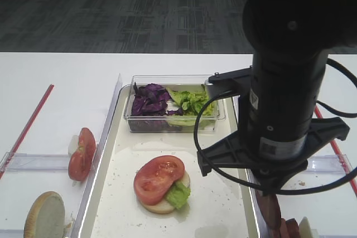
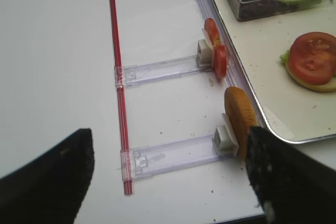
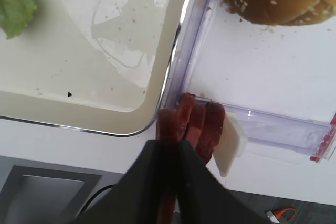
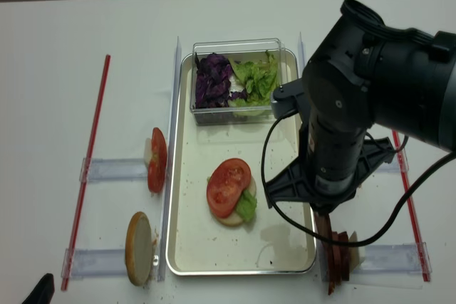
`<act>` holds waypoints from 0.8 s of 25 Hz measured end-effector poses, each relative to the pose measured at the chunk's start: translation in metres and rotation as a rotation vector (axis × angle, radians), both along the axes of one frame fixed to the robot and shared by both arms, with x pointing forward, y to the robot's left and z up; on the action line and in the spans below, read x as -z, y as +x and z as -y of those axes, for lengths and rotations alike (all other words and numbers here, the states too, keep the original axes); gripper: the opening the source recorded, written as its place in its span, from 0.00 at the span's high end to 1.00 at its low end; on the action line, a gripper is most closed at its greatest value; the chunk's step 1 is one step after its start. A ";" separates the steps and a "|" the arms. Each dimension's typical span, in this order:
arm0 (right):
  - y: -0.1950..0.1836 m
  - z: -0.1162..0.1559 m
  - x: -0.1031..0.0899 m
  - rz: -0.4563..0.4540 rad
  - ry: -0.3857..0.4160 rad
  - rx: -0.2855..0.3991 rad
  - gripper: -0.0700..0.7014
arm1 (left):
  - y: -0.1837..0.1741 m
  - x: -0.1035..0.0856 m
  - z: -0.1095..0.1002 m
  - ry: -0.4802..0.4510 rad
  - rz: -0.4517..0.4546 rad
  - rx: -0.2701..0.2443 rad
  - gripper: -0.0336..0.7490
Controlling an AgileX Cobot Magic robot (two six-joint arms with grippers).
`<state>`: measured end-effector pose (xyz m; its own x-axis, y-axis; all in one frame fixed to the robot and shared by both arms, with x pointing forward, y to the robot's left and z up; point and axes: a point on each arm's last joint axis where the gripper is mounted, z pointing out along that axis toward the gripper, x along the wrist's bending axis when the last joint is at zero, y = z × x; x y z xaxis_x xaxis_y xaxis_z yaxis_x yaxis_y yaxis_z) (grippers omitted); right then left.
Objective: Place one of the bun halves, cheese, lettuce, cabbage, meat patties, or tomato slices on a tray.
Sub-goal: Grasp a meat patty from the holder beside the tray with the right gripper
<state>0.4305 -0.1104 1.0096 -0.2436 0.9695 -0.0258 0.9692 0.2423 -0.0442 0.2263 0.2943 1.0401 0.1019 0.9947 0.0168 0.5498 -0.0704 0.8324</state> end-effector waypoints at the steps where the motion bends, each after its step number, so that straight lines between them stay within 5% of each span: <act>1: 0.000 0.000 0.000 0.000 0.000 0.000 0.76 | 0.000 0.000 0.000 0.000 0.000 0.000 0.26; 15: 0.000 -0.001 -0.001 -0.007 0.013 -0.042 0.77 | 0.000 0.000 0.000 0.000 0.000 0.000 0.26; 20: -0.001 -0.004 -0.007 0.019 0.081 -0.071 0.77 | 0.000 0.000 0.000 0.000 0.000 0.000 0.26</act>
